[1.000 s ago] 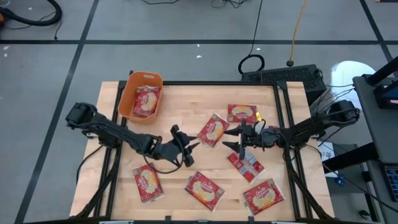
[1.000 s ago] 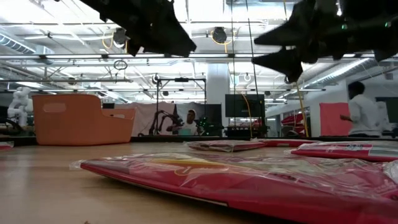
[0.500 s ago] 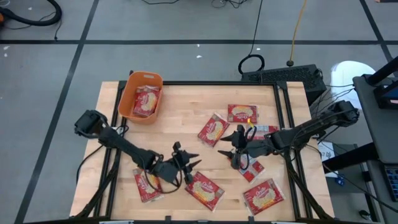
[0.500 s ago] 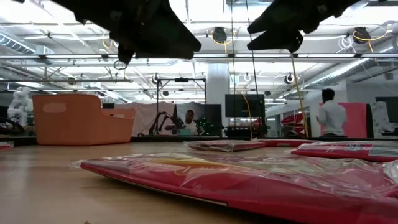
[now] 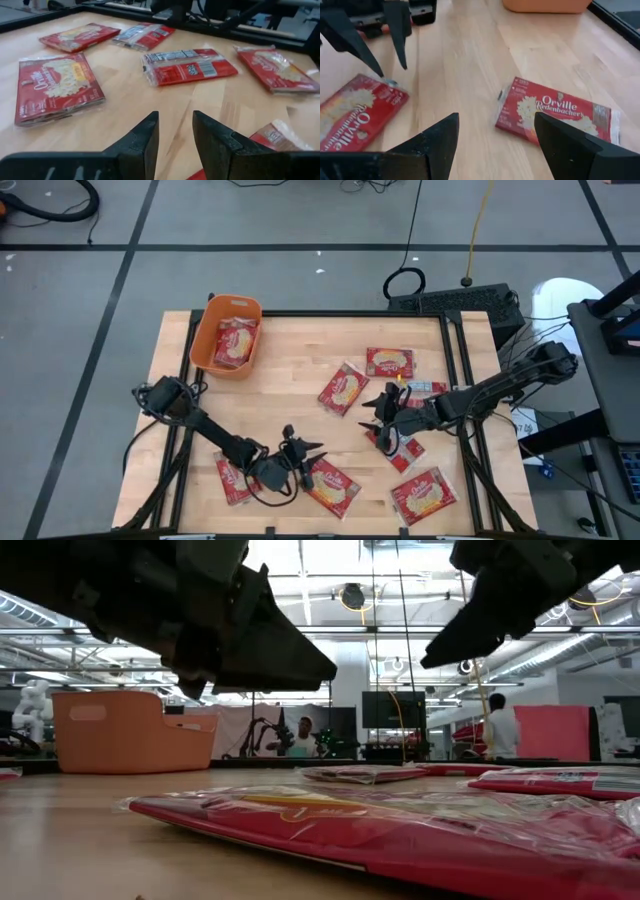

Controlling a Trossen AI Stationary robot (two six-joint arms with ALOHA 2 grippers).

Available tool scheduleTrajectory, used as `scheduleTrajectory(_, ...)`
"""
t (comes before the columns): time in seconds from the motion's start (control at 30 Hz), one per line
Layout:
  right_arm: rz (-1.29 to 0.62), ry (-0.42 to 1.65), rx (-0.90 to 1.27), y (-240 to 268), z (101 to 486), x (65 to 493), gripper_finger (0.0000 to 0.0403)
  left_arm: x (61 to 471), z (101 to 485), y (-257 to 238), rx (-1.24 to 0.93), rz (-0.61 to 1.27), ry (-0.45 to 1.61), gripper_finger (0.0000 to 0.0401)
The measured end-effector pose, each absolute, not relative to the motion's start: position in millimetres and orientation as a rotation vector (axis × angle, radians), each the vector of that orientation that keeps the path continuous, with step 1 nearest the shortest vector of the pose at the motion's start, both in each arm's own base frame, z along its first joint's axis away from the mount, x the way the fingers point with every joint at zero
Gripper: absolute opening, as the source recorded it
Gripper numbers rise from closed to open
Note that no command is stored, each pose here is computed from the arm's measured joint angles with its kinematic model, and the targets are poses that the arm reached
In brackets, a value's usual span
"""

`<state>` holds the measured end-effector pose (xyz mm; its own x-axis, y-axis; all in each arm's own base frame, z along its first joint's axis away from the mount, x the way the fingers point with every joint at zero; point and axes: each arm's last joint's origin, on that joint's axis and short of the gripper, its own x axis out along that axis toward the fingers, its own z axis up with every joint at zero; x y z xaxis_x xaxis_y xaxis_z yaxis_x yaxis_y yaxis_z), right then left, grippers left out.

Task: Sort popcorn bags into baskets
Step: Put the red popcorn bag into the orange bin

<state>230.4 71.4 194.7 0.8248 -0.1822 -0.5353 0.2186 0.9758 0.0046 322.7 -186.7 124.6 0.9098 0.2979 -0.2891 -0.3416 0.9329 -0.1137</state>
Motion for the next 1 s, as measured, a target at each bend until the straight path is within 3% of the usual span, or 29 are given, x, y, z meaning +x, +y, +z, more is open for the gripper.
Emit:
scheduleTrajectory(0.27,-0.261,0.627,-0.103,73,172,237,0.0251,324,124,-185,-0.167,0.339,0.274,0.0122)
scheduleTrajectory(0.6,-0.227,0.544,-0.326,85,122,275,0.0251,323,124,-185,-0.193,0.343,0.272,0.0122)
scheduleTrajectory(1.0,-0.227,0.612,-0.193,50,97,289,0.0251,323,124,-184,-0.190,0.345,0.275,0.0122)
